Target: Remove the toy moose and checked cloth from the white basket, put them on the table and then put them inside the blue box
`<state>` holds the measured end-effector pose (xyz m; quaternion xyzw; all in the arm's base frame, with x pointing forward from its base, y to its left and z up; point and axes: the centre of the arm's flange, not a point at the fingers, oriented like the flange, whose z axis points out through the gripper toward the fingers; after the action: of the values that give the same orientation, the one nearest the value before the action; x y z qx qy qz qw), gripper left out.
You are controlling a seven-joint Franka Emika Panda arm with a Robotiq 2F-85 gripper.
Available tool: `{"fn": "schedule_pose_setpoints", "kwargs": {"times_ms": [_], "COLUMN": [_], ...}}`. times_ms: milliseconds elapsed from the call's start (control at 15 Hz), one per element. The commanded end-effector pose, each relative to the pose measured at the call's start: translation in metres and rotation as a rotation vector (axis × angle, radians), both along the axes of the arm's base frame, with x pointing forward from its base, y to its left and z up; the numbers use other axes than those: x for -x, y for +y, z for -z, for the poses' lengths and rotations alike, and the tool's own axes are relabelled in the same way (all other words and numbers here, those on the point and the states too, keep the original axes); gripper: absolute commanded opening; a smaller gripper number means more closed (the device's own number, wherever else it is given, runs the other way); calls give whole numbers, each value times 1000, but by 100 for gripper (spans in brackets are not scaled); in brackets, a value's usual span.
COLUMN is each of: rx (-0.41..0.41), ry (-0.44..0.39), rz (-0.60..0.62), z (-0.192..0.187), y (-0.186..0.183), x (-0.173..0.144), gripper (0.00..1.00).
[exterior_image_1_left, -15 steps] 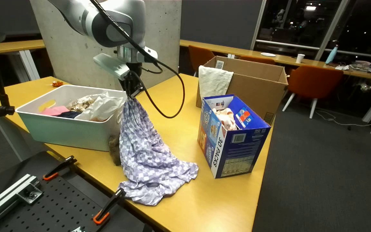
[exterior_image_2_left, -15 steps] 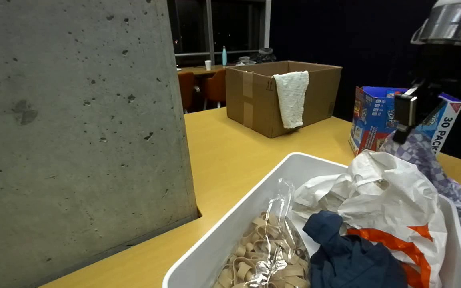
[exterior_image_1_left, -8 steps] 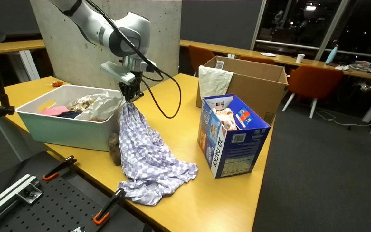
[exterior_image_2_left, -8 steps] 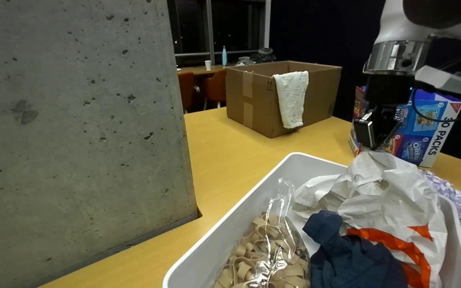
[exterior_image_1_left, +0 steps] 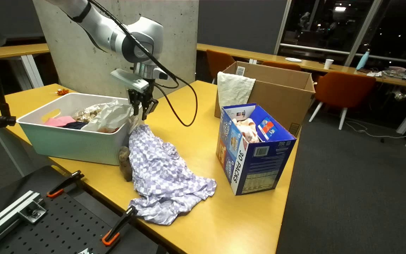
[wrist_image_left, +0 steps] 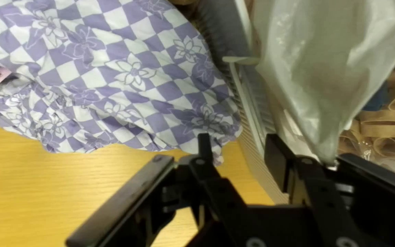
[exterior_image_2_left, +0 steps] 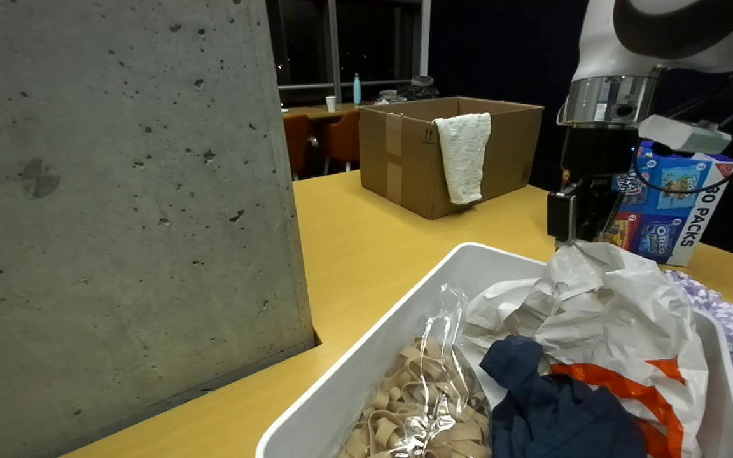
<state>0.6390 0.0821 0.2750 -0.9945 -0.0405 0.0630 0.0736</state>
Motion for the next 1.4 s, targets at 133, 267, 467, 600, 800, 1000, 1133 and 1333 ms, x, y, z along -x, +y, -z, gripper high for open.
{"fn": "schedule_pose_setpoints", "kwargs": {"times_ms": [133,267,467,600,800,1000,1133,1333], "rx": [69,81,88,91,91,96,98,84], "ry": [-7,-5,20,25,4,-3,-3,-8], "rz": [82,131,202,254,306,341,349,334], "z": [-30,-34,-28,-24,-18,-8,1,20], "y": [-15,-22,-40,-57,-87,-110,-112,-101], "x": [31,48,71,92,107,99,87,82], "gripper": [93,100,100,100,100,100,100,100]}}
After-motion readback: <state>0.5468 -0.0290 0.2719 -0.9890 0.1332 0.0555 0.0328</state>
